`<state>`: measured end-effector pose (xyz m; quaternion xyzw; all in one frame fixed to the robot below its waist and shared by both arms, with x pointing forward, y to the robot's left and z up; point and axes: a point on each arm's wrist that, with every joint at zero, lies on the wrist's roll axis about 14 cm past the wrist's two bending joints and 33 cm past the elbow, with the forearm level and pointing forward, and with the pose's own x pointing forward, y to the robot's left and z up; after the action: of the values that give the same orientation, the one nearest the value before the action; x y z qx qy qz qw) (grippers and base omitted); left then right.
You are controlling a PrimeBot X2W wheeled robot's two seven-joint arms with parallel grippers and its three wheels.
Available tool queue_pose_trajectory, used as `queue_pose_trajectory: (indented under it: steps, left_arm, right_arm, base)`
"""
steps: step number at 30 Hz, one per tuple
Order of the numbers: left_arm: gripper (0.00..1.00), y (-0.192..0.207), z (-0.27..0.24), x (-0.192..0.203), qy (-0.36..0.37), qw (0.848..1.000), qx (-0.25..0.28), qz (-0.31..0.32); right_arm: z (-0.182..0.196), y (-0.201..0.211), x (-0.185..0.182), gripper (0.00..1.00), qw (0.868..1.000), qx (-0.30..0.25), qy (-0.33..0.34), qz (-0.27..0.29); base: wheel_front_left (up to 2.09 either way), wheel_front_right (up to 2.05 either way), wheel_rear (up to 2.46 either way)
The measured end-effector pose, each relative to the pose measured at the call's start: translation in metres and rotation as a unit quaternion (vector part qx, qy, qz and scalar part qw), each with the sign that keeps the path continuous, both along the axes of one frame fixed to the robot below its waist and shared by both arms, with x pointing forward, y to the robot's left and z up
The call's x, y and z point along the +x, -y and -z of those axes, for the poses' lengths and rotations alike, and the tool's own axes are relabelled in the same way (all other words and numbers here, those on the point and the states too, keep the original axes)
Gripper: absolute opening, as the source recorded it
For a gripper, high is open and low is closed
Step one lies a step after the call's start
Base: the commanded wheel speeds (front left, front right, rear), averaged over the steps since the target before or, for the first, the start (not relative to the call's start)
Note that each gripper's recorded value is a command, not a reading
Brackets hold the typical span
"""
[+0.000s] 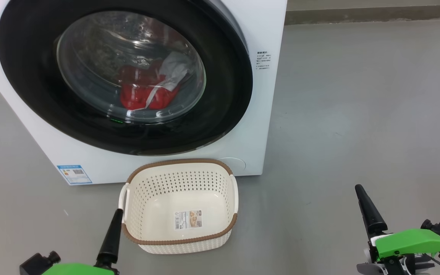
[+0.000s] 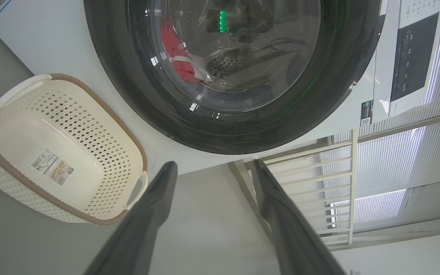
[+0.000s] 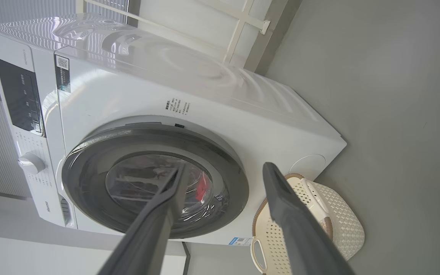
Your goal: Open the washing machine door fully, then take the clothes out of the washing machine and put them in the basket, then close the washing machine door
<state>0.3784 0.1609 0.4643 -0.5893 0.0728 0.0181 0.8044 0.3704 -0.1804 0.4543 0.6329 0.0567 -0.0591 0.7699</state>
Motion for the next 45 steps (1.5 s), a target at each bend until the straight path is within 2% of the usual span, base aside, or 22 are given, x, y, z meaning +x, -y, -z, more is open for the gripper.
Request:
queue_pose_trajectory:
  steps: [12,21,29,45]
  left_arm:
    - [1.0,0.003,-0.009,0.007,0.021,0.995,0.101,0.014]
    - [1.0,0.004,-0.013,0.011,0.028,0.982,0.184,0.021]
    - [1.0,0.007,-0.017,0.012,0.038,0.968,0.248,0.028]
    - [1.0,0.011,-0.03,0.019,0.065,0.936,0.344,0.027]
  right_arm:
    - [-0.01,0.0,0.008,1.0,0.996,-0.093,0.014,-0.012]
    - [-0.015,0.0,0.011,1.0,0.987,-0.158,0.023,-0.019]
    - [-0.025,-0.001,0.015,1.0,0.972,-0.23,0.04,-0.027]
    - [-0.04,-0.004,0.022,1.0,0.938,-0.337,0.067,-0.038]
  base:
    - [0.0,0.0,0.0]
    - [0.0,0.0,0.0]
    - [0.0,0.0,0.0]
    - [0.0,0.0,0.0]
